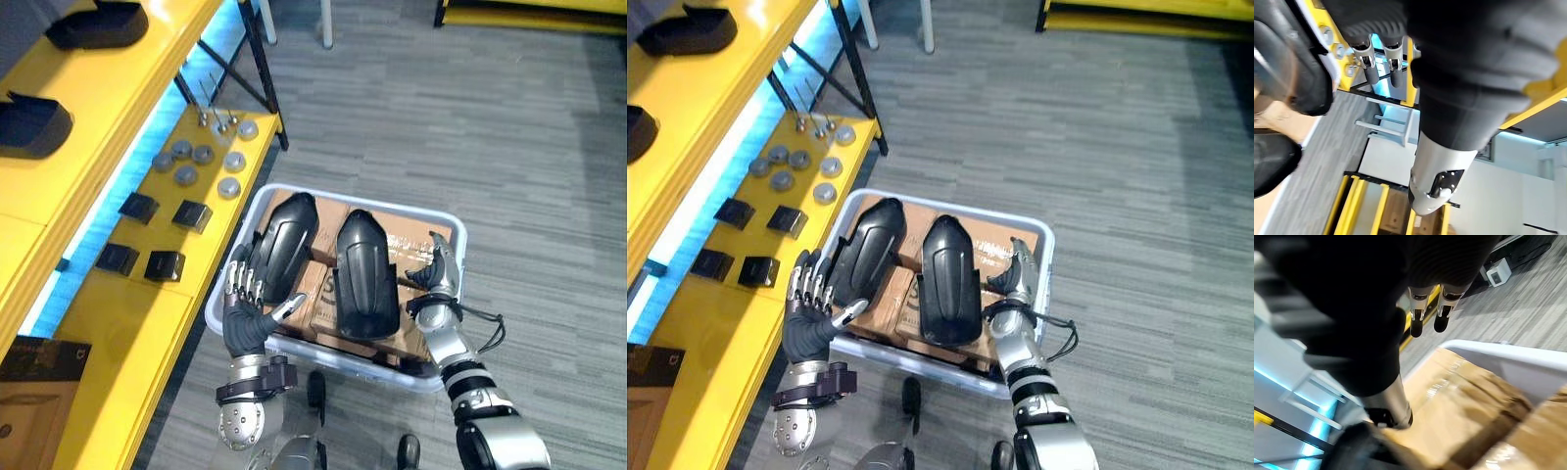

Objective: Walk over and take plastic housings, then place them on the shelf

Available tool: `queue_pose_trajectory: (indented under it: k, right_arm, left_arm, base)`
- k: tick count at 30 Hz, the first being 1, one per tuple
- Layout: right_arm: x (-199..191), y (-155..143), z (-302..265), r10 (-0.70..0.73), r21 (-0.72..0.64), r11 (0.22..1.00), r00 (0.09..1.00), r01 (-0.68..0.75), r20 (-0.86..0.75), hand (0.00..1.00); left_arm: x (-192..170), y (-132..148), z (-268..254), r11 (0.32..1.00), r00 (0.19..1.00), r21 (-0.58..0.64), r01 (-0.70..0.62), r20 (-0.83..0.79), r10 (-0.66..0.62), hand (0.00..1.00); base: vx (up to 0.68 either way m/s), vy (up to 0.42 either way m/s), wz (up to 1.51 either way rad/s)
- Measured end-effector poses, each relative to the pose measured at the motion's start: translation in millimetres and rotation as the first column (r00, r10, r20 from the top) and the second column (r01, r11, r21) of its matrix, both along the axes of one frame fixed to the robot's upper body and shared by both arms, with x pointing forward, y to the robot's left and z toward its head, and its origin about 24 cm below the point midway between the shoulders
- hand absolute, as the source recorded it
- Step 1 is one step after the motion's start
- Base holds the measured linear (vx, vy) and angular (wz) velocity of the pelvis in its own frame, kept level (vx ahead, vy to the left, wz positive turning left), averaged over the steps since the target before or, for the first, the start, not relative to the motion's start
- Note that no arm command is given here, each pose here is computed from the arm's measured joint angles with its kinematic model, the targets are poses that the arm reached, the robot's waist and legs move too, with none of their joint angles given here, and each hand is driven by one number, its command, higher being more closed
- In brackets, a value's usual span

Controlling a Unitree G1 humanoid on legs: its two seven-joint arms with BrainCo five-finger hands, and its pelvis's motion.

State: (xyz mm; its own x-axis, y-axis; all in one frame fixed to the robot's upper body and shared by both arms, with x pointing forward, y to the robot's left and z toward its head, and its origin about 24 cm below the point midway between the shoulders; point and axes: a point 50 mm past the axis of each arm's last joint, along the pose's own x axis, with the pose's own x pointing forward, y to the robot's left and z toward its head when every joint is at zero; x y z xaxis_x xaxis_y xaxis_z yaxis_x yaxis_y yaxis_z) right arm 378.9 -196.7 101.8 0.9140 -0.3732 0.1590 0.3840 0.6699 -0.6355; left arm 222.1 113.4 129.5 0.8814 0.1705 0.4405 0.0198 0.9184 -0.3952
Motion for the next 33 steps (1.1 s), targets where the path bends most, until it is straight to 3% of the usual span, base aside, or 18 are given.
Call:
queue_pose_trajectory:
  k: [5, 17, 28, 33]
  right_arm:
    - [5, -8, 11, 0.014, 0.048, 0.999, 1.0, -0.014, 0.009, 0.0]
    - [9, -4, 13, 0.097, 0.011, 0.995, 0.995, -0.097, -0.013, 0.0]
    - [-8, 34, 60, -0.035, 0.156, 0.988, 0.942, -0.019, 0.333, 0.0]
    - [-10, 42, 62, -0.029, 0.133, 0.991, 0.932, -0.021, 0.361, 0.0]
  left_arm:
    - [3, 2, -3, 1.0, 1.0, 0.007, -0.007, -0.012, 0.008, 0.0]
    - [3, 1, -2, 1.0, 1.0, 0.023, 0.019, -0.002, -0.019, 0.0]
    - [5, 14, 1, 0.994, 0.994, -0.029, -0.109, -0.008, 0.109, 0.0]
    - [5, 19, 1, 0.989, 0.99, -0.035, -0.141, -0.015, 0.14, 0.0]
  base:
    - [0.05, -0.054, 0.04]
    - [-0.02, -0.067, -0.02]
    - [0.03, -0.068, 0.02]
    - [-0.05, -0.053, -0.02]
